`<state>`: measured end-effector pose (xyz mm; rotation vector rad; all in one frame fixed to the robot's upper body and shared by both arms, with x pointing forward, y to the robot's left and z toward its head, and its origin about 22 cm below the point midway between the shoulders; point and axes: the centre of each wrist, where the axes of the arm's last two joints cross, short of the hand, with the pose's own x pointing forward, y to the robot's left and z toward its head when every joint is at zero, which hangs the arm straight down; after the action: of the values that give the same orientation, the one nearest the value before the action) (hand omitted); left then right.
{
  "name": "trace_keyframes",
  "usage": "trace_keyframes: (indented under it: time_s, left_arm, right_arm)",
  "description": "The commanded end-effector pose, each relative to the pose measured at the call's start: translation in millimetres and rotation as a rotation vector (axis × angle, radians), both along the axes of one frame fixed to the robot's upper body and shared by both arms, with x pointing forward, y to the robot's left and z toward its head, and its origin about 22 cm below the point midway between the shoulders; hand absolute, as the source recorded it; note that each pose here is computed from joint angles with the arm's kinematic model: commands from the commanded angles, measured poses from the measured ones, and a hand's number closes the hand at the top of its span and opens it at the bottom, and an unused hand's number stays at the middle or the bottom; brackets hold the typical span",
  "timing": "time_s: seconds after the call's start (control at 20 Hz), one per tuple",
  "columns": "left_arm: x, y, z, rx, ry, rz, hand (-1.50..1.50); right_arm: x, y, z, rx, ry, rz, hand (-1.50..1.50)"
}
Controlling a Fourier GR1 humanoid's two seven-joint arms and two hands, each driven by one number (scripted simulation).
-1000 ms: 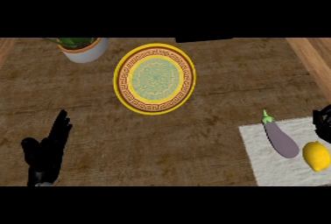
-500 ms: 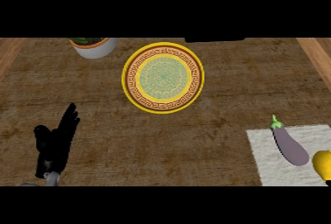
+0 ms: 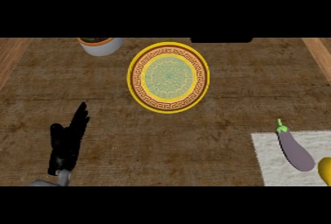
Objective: Pick the lemon from the placemat and place it in the plate
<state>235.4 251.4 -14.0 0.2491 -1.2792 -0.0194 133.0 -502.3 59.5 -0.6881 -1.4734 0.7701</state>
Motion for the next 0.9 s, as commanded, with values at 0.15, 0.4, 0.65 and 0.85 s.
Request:
trace_keyframes:
  time_s: [0.15, 0.4, 0.65, 0.85]
  left_arm:
    - [3.9, 17.8, -0.6, 0.016, -0.002, -0.001, 0.0]
    - [7.9, -7.0, 6.9, 0.009, -0.009, -0.005, 0.0]
    - [23.1, 3.5, 4.2, -0.012, 0.01, -0.009, 0.0]
    - [8.8, 0.4, 5.3, 0.004, 0.003, -0.027, 0.0]
  right_arm:
    - [9.5, 8.6, 23.1, -0.151, 0.321, 0.034, -1.5]
    - [25.4, 35.6, 5.7, -0.175, 0.414, 0.057, -1.5]
    - [45.3, 9.8, 3.6, -0.171, 0.45, 0.036, -1.5]
    - [56.0, 24.4, -13.6, -0.189, 0.464, 0.048, -1.5]
